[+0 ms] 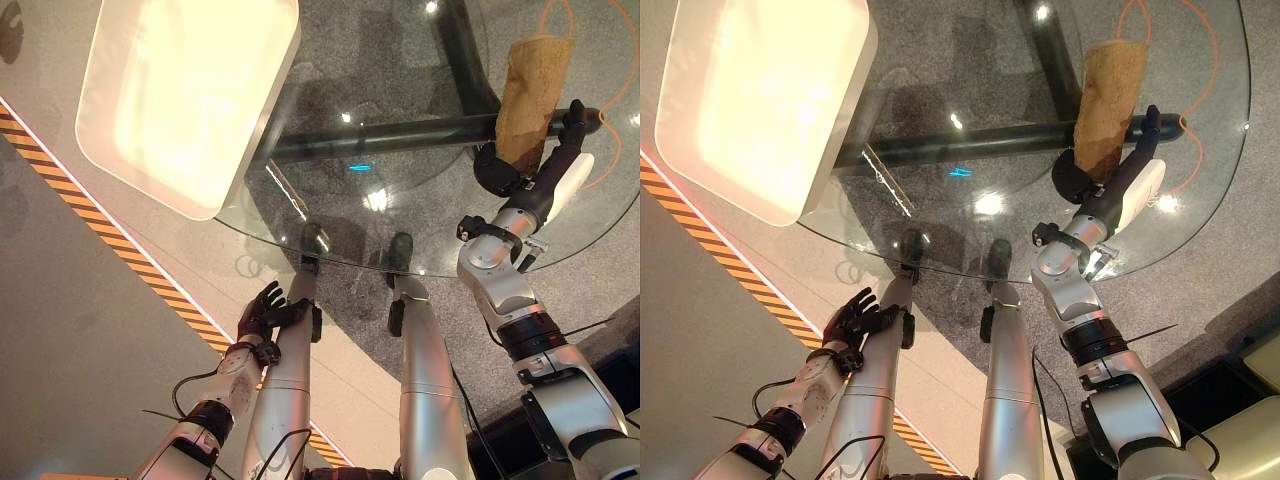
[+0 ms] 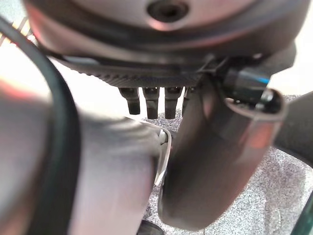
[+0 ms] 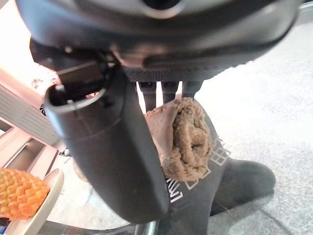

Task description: Wipe the table with a cloth and put it in the basket.

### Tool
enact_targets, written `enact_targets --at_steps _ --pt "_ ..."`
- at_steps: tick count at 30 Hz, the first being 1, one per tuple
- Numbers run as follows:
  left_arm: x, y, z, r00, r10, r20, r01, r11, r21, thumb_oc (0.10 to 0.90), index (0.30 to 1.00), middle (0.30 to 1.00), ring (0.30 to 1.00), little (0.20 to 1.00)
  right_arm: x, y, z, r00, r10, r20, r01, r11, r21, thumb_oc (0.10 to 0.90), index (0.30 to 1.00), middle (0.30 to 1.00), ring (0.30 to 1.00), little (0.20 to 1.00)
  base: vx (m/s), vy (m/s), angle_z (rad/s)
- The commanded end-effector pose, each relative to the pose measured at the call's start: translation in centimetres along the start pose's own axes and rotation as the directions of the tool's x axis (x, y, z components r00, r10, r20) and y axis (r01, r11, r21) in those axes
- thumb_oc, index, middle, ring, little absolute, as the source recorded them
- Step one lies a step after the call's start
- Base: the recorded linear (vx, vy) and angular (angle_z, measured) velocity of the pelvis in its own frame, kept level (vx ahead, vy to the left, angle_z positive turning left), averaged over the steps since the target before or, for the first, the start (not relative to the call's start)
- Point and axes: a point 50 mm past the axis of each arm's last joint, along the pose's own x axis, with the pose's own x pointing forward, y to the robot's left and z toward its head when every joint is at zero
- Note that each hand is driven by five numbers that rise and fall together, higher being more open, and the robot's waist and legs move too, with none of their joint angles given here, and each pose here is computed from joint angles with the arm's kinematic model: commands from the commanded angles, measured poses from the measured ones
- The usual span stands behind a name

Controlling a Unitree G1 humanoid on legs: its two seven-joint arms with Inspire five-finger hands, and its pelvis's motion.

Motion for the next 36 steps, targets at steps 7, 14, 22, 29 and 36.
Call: enact_targets --at_steps 7,14,22,29,36 --pt "-1.5 0.1 -3.8 0.994 0.023 -0.107 -0.026 0.999 -0.027 0.8 0.9 0.9 0.9 0.9 -0.2 -0.2 -0.8 0.989 0.133 -0.06 -0.136 0.989 -0.056 0.1 0.3 0.3 0.3 0.2 0.0 0.0 0.0" --pt "-1.7 0.1 -3.9 0.995 0.024 -0.101 -0.027 0.999 -0.033 0.8 0.9 0.9 0.9 0.9 -0.4 -0.6 -0.6 0.995 0.1 -0.02 -0.101 0.993 -0.054 0.1 0.3 0.3 0.3 0.2 0.0 0.0 0.0" --pt "-1.8 0.2 -4.1 0.995 0.028 -0.096 -0.033 0.998 -0.047 0.8 0.9 0.9 0.9 0.9 -1.2 -1.0 0.1 0.998 0.04 0.046 -0.039 0.999 -0.025 0.1 0.3 0.3 0.3 0.2 0.0 0.0 0.0" --pt "-1.9 0.1 -4.1 0.995 0.033 -0.098 -0.038 0.998 -0.047 0.8 0.9 0.9 0.9 0.9 -1.0 -1.5 0.7 0.992 0.059 0.11 -0.047 0.994 -0.101 0.1 0.3 0.3 0.3 0.2 0.0 0.0 0.0" --pt "-1.8 0.5 -3.7 0.995 0.033 -0.092 -0.035 0.999 -0.024 0.8 0.9 0.9 0.9 0.9 -2.7 1.1 1.5 0.893 0.427 0.142 -0.415 0.904 -0.105 0.1 0.3 0.3 0.3 0.2 0.0 0.0 0.0"
